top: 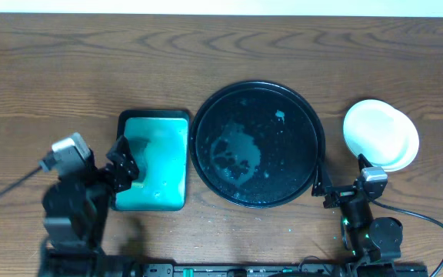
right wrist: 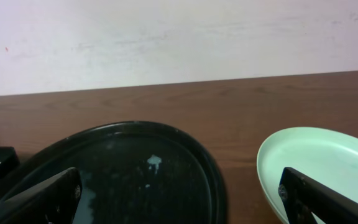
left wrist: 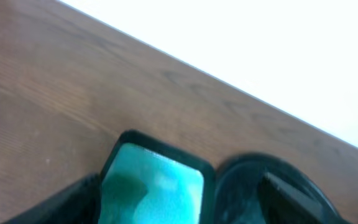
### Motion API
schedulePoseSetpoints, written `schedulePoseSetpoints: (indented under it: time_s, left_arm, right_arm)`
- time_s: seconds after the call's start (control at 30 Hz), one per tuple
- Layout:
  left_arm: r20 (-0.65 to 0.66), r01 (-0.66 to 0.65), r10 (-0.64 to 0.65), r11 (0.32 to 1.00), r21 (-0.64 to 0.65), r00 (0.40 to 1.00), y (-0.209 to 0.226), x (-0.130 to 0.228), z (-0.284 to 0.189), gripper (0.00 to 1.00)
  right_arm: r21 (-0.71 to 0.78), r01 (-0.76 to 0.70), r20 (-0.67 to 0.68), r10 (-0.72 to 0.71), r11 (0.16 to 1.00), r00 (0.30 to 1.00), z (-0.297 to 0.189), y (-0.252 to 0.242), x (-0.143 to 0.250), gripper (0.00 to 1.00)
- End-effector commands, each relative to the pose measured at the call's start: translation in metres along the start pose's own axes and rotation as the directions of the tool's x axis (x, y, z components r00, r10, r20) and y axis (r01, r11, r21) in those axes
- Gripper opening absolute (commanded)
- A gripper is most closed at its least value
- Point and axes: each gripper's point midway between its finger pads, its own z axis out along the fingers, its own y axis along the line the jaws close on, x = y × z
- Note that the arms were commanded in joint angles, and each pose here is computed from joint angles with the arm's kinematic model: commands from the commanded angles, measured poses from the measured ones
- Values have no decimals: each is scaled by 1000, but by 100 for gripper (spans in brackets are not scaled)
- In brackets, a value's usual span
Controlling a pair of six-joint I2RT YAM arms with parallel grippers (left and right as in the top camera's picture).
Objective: Clean dirty plates on tray and stack at the side
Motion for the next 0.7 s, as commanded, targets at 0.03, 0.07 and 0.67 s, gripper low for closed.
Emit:
schedulePoseSetpoints:
  time_s: [0.03,0.07,0.67]
  left_arm:
    - [102,-25,17,997,75,995,12,33,9,80]
    - [125,-26,16,996,86,992,14,38,9,80]
    - [184,-74,55,993,96,981,42,94,39,80]
  right_arm:
    - [-1,13,2,-13,1000,1000,0,1,1,99]
    - [-1,13,2,-13,1000,1000,0,1,1,99]
    - [-1,13,3,-13,1000,1000,0,1,1,99]
